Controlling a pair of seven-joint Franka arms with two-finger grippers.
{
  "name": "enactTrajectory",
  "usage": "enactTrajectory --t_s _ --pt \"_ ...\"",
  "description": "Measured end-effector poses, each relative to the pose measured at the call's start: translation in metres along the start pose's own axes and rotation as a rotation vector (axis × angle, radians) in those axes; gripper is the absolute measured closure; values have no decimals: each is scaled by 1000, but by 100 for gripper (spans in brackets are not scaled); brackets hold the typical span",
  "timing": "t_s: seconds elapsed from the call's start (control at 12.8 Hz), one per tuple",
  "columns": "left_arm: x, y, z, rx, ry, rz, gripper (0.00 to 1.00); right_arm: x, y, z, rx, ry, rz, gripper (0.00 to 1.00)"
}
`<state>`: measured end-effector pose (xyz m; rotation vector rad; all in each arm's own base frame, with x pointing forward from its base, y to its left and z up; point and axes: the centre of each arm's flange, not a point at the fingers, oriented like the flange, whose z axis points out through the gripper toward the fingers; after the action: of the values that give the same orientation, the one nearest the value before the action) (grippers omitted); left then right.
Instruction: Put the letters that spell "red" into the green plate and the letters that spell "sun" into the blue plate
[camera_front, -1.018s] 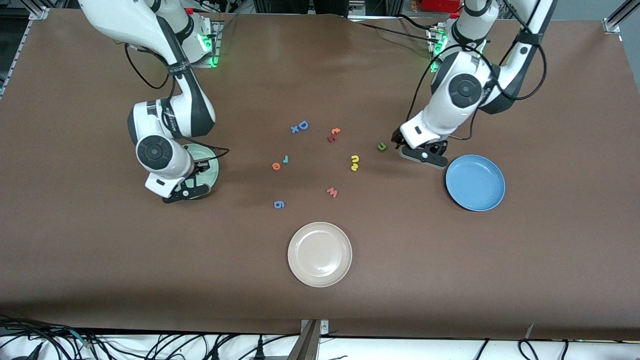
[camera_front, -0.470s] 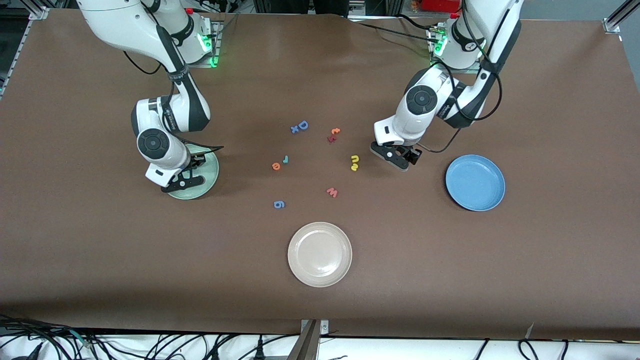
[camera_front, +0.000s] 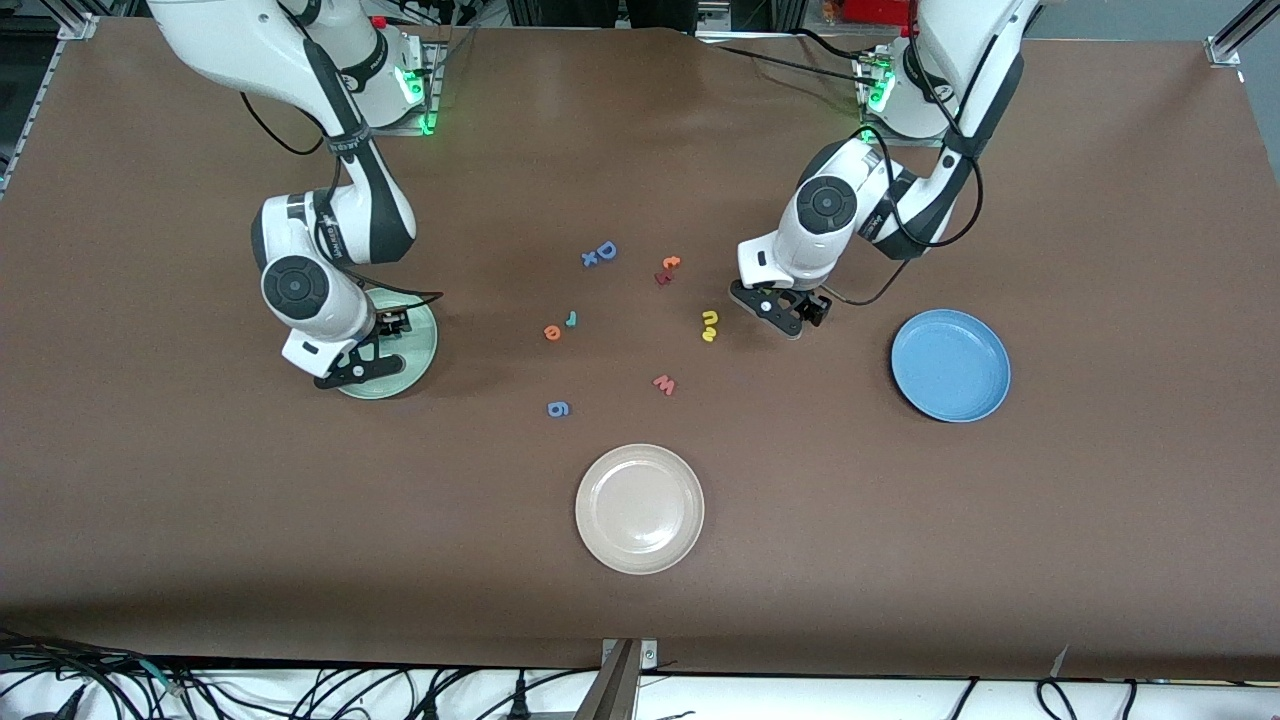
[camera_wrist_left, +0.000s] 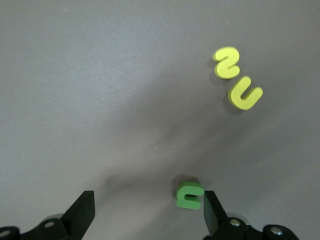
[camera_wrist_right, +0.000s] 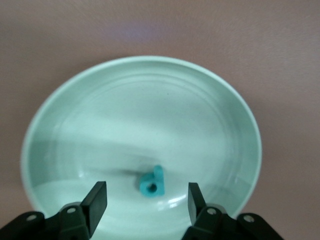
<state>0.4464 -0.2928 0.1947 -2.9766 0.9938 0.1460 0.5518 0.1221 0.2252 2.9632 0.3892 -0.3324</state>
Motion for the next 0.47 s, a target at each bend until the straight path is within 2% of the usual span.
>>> enactTrajectory --t_s 0.08,0.23,0.47 --pt "-4 3 6 -2 -14 5 4 5 -6 -21 28 -21 36 26" --pt "-10 8 16 -5 -37 14 4 13 -33 -56 64 -26 121 27" --pt "-15 15 22 -5 -52 26 4 13 -95 -70 55 -12 275 27"
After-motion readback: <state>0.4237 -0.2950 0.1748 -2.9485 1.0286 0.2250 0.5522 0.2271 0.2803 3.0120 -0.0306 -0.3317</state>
